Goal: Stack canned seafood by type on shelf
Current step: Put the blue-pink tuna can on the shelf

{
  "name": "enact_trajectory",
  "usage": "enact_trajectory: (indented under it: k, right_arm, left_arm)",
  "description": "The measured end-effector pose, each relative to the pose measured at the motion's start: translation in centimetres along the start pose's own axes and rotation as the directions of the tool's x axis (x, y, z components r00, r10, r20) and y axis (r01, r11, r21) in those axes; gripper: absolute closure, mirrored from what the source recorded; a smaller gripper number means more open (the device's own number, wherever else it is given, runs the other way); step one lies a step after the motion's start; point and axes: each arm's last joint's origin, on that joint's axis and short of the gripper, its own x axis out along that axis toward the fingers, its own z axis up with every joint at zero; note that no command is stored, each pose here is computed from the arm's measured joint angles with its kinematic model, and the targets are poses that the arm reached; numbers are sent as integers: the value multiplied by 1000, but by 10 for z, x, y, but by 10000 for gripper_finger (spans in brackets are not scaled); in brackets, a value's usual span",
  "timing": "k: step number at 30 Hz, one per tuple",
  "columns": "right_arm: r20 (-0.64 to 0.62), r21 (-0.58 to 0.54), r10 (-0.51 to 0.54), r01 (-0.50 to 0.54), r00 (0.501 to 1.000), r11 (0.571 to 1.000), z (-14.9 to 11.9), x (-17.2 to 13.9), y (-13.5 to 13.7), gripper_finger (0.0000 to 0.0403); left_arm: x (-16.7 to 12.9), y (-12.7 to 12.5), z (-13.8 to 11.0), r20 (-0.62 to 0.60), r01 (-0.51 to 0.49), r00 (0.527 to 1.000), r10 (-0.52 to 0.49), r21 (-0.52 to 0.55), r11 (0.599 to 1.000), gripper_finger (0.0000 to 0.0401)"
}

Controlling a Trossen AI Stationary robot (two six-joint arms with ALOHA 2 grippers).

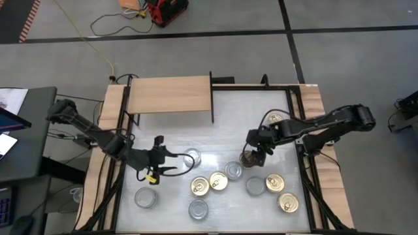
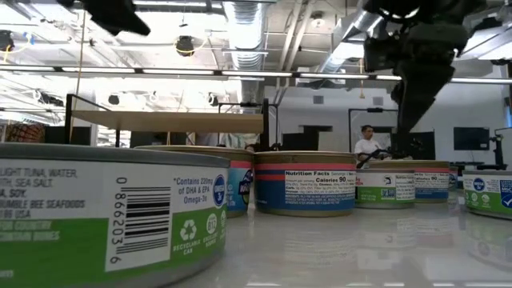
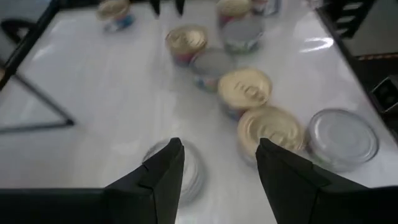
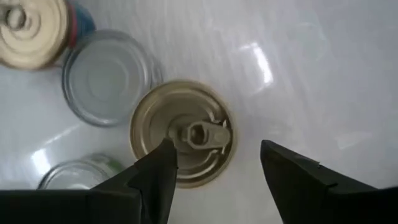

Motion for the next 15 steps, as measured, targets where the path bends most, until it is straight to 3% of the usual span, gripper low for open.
enact_trajectory:
  k: [7, 15]
  right_arm:
    - [-29, 7, 11, -11, 1000, 1000, 0, 4, -6, 148]
    - [-15, -4, 98, -98, 995, 995, 12, 8, -19, 148]
  left_arm:
    - [13, 7, -2, 94, 81, 992, -89, 86, 993, 211]
    - [31, 36, -16, 95, 85, 991, -95, 101, 991, 211]
